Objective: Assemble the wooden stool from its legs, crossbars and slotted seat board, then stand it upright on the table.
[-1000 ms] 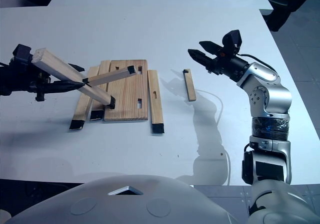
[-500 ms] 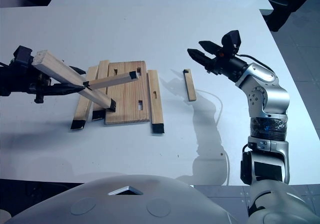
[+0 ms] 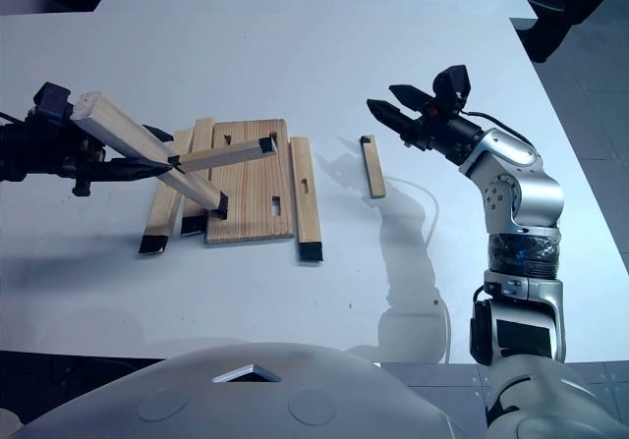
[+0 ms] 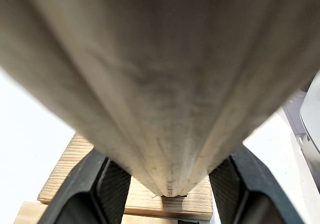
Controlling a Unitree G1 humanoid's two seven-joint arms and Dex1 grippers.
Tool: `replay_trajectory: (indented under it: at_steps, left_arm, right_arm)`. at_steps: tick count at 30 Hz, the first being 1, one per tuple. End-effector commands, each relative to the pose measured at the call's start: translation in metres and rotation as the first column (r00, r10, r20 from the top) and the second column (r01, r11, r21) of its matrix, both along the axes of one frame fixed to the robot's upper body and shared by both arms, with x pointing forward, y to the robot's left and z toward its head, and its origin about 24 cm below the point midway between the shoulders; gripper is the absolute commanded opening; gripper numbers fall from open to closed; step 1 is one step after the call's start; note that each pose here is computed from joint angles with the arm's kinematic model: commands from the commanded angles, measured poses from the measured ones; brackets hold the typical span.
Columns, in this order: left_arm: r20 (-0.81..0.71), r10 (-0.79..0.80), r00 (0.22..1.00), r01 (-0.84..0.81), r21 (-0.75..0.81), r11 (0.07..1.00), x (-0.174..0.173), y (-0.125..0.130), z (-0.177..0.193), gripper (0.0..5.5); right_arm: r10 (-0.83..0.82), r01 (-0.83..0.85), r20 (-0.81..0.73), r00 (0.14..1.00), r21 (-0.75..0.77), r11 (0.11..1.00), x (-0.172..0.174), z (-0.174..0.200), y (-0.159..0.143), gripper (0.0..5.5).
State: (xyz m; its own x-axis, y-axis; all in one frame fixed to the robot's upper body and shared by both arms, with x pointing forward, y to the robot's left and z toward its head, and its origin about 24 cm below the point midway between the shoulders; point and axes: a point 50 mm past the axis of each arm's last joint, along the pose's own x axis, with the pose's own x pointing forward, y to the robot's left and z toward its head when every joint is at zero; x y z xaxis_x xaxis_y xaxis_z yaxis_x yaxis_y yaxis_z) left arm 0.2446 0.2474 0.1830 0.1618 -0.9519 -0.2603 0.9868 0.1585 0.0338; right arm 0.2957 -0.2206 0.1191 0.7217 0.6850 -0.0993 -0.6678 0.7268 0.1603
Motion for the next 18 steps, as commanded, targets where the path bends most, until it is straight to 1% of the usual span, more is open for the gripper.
replay_trajectory:
  at_steps: [1, 10, 18]
  left_arm:
    - [-0.015, 0.000, 1.000, 0.000, 0.024, 1.000, -0.002, 0.004, 0.002, 2.04]
    - [-0.040, 0.000, 0.999, 0.002, 0.039, 0.999, -0.008, 0.006, 0.000, 2.04]
    - [0.001, 0.005, 1.000, -0.005, 0.035, 0.999, 0.004, 0.002, 0.000, 2.04]
  right_arm:
    - [-0.008, 0.008, -0.007, 1.000, -0.023, 1.000, -0.002, -0.003, -0.001, 3.10]
    - [-0.010, 0.009, -0.021, 1.000, -0.030, 1.000, -0.004, -0.006, -0.003, 3.10]
    - [-0.008, 0.008, -0.027, 1.000, -0.024, 1.000, -0.004, -0.008, -0.001, 3.10]
